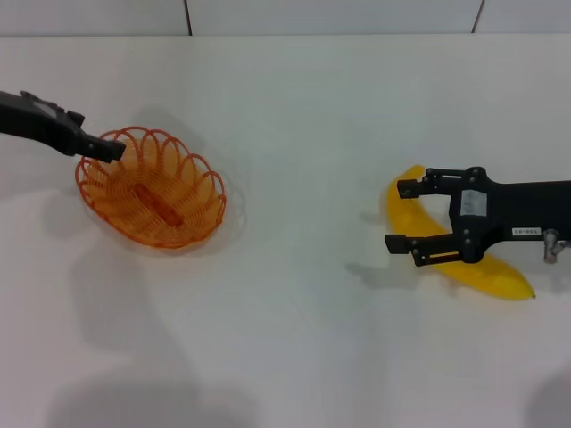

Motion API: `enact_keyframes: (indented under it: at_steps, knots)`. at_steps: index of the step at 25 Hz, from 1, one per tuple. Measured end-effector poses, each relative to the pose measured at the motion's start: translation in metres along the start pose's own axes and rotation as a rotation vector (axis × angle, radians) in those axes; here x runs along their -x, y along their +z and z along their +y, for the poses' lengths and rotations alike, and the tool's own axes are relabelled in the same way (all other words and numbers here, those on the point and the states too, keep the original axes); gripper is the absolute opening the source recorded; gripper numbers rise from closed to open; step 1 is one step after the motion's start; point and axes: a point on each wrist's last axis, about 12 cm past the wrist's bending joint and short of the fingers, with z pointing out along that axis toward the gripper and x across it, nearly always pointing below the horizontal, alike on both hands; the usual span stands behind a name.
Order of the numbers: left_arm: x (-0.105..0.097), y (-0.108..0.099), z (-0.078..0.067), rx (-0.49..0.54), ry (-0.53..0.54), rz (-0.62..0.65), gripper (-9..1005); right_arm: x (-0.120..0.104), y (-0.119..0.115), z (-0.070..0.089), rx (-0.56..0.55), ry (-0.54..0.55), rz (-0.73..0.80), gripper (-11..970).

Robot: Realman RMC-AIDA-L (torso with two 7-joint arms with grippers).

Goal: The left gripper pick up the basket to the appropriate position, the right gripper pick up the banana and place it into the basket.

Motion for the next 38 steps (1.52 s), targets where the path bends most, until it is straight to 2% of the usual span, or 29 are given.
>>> enact_keyframes:
  at_steps: [6,17,28,38]
  knots:
    - [-0.009,0.007,0.003,0.026,-0.022,-0.015,857,0.000,0.001,0.001,0.009,0.001,0.007,860]
    - [-0.018,0.021,-0.001,0.052,-0.013,-0.029,851,-0.001,0.003,0.002,0.018,0.010,0.012,860]
    - [-0.016,0.032,-0.010,0.053,0.022,-0.039,845,-0.001,0.003,0.002,0.020,0.014,0.014,860]
    - [-0.017,0.034,-0.012,0.053,0.022,-0.043,839,-0.001,0.003,0.002,0.020,0.021,0.014,860]
